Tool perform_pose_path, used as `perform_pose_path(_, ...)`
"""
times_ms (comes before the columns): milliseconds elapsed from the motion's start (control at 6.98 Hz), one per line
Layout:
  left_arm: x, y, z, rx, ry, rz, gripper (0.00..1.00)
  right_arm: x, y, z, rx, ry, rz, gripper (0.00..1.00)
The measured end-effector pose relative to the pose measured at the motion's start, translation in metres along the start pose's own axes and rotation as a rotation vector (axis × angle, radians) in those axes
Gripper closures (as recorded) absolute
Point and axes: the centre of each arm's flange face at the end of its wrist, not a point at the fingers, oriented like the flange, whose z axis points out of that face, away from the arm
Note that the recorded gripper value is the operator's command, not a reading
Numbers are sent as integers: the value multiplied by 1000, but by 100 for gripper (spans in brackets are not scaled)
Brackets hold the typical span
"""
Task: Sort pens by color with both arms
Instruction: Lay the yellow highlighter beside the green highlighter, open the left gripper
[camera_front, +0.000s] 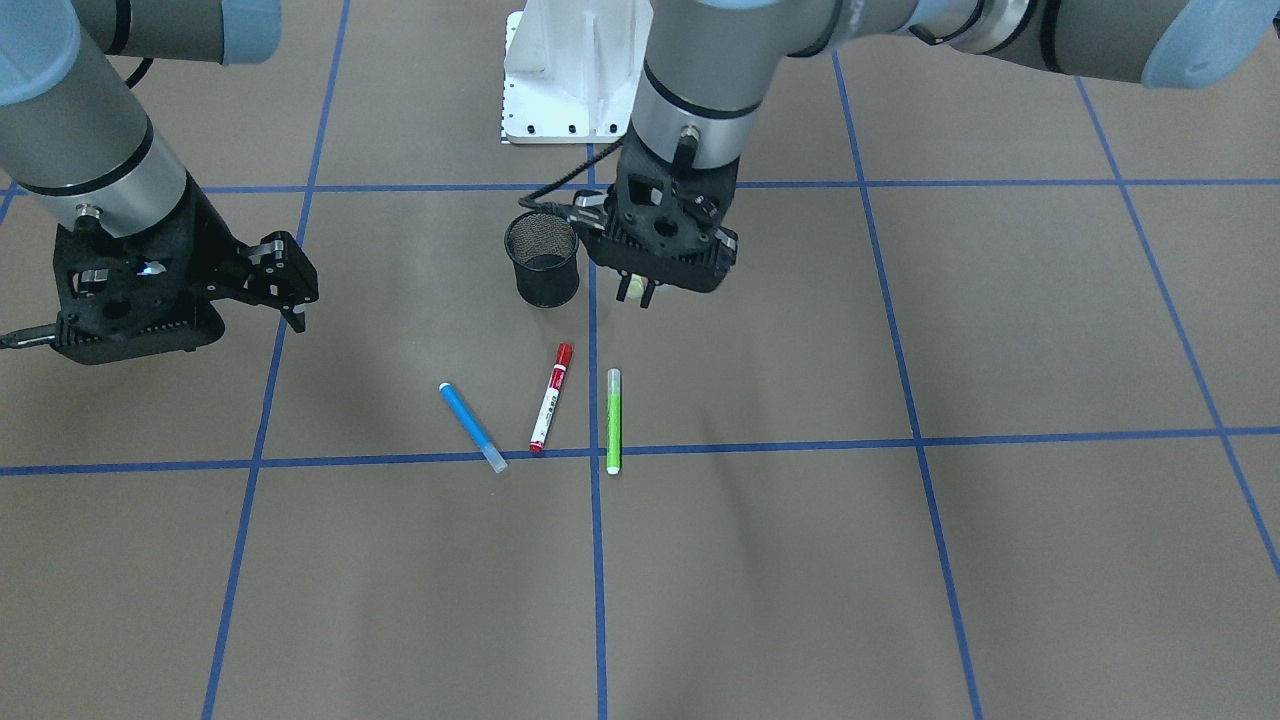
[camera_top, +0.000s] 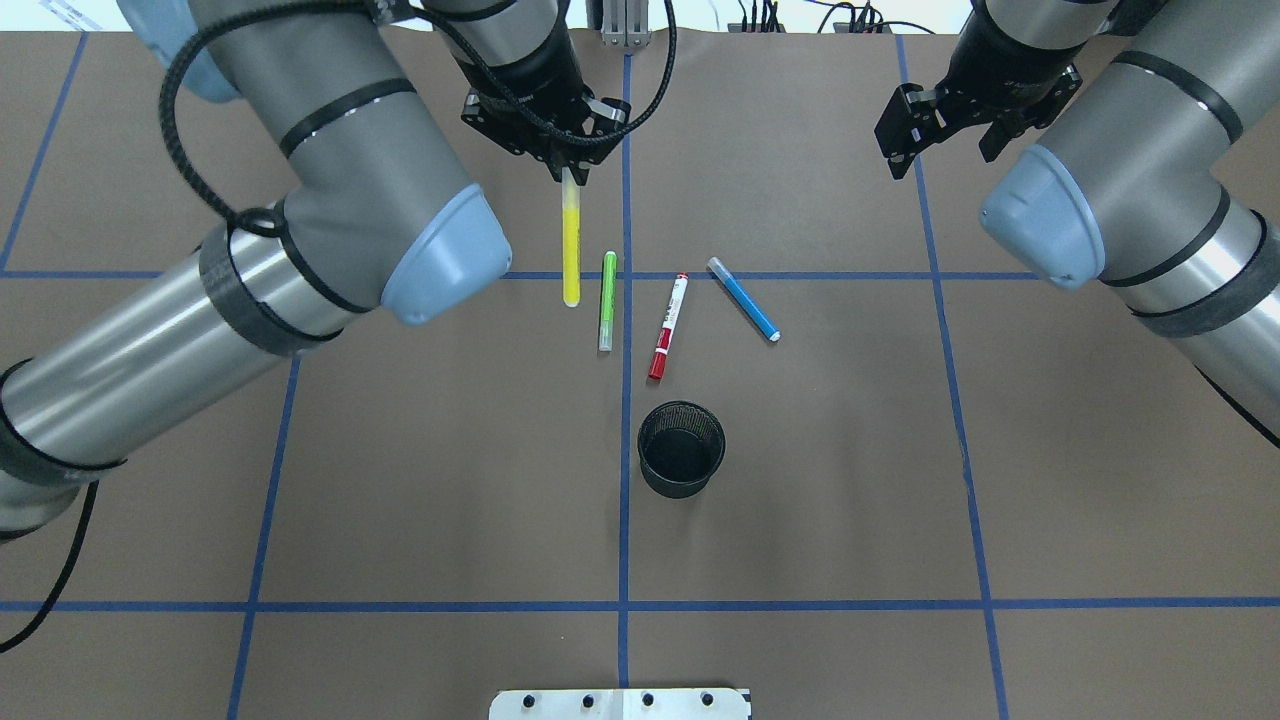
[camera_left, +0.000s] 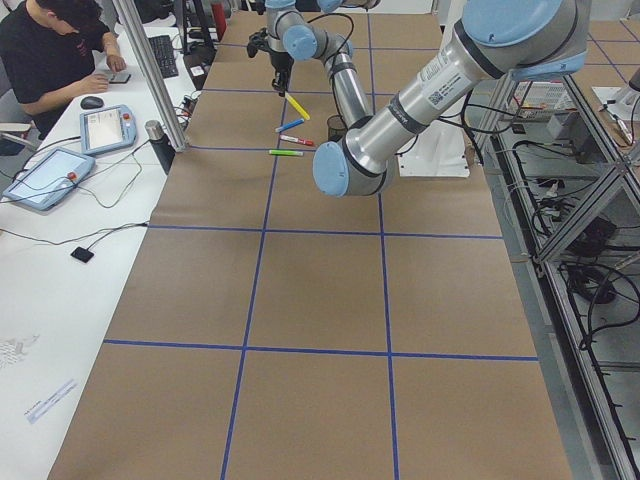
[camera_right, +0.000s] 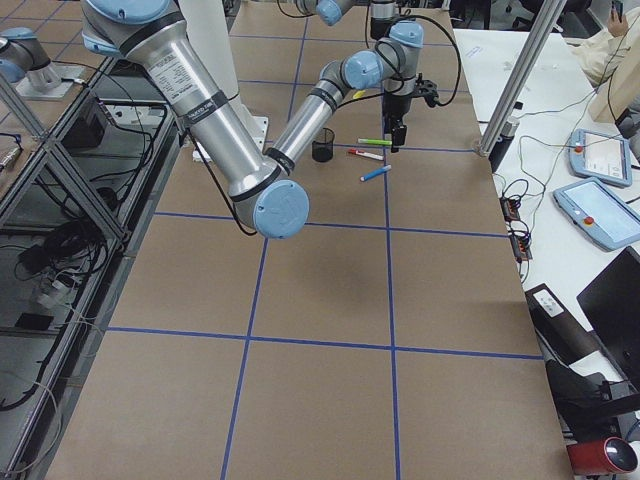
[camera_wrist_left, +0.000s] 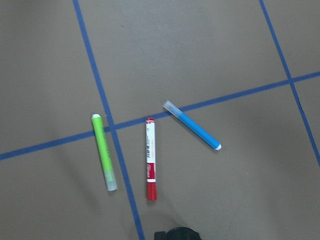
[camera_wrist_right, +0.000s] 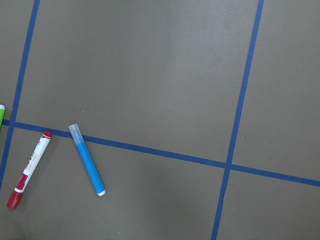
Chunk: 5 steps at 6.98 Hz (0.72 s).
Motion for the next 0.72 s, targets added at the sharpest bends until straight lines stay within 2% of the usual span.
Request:
perform_pose_path(430, -53, -69, 46, -106, -65, -54, 84, 1, 3, -2, 5, -1, -2, 9)
perform_pose_path(716, -75, -91, 85, -171, -74, -97, 84, 1, 5, -5, 10, -5, -4, 8)
